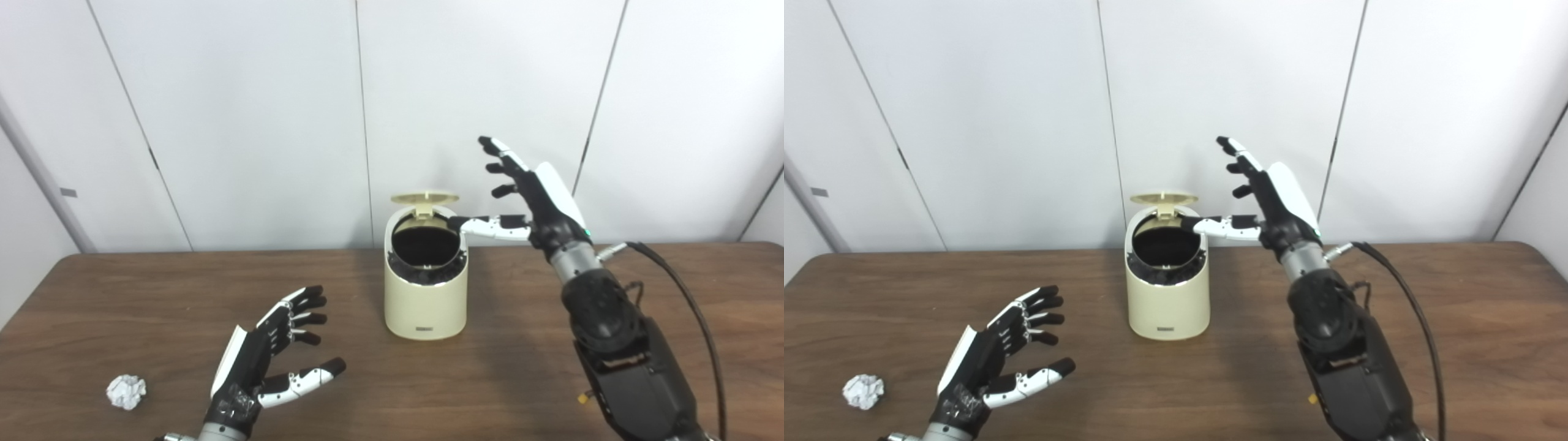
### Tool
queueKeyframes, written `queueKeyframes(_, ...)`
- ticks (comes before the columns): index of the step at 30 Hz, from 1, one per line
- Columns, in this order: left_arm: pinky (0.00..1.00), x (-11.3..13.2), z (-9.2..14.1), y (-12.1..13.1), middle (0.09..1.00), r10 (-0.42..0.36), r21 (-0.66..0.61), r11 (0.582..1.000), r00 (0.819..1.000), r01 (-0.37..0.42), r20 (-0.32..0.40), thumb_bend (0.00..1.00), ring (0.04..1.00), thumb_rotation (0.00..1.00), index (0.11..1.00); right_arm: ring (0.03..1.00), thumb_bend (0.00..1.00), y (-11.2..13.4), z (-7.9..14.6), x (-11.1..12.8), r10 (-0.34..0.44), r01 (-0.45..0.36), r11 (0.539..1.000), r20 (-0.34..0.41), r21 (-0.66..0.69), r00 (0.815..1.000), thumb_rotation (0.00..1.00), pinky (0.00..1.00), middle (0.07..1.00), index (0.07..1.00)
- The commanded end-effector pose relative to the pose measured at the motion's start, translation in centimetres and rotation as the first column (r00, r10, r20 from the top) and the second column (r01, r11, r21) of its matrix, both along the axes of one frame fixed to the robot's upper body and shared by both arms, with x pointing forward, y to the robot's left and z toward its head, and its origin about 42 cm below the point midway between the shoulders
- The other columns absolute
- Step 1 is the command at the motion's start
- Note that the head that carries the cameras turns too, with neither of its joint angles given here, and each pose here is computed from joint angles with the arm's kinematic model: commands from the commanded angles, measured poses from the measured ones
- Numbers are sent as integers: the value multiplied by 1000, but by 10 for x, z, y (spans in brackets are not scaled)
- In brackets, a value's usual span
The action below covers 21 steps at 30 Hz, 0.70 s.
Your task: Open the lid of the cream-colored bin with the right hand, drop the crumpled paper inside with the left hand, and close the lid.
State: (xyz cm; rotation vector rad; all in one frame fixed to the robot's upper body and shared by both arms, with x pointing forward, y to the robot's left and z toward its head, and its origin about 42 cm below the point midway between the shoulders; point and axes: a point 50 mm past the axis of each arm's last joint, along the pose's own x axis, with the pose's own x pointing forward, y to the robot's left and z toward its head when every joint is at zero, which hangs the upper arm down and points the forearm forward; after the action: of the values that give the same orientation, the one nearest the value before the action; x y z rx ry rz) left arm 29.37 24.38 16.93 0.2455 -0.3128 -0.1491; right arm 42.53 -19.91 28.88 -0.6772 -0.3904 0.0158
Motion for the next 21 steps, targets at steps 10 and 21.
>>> queueKeyframes(10, 642, 5, 16, -1, 824, -5, 1, 1000, 997, 5, 82, 727, 758, 150, 856, 840, 770, -42, -53, -52, 11, -10, 998, -6, 61, 1000, 485, 678, 910, 904)
queueKeyframes(21, 610, 7, 14, -18, 811, -5, -7, 1000, 995, 6, 97, 740, 736, 140, 841, 838, 754, -77, -99, -86, 30, -28, 998, -45, 47, 999, 296, 699, 937, 944)
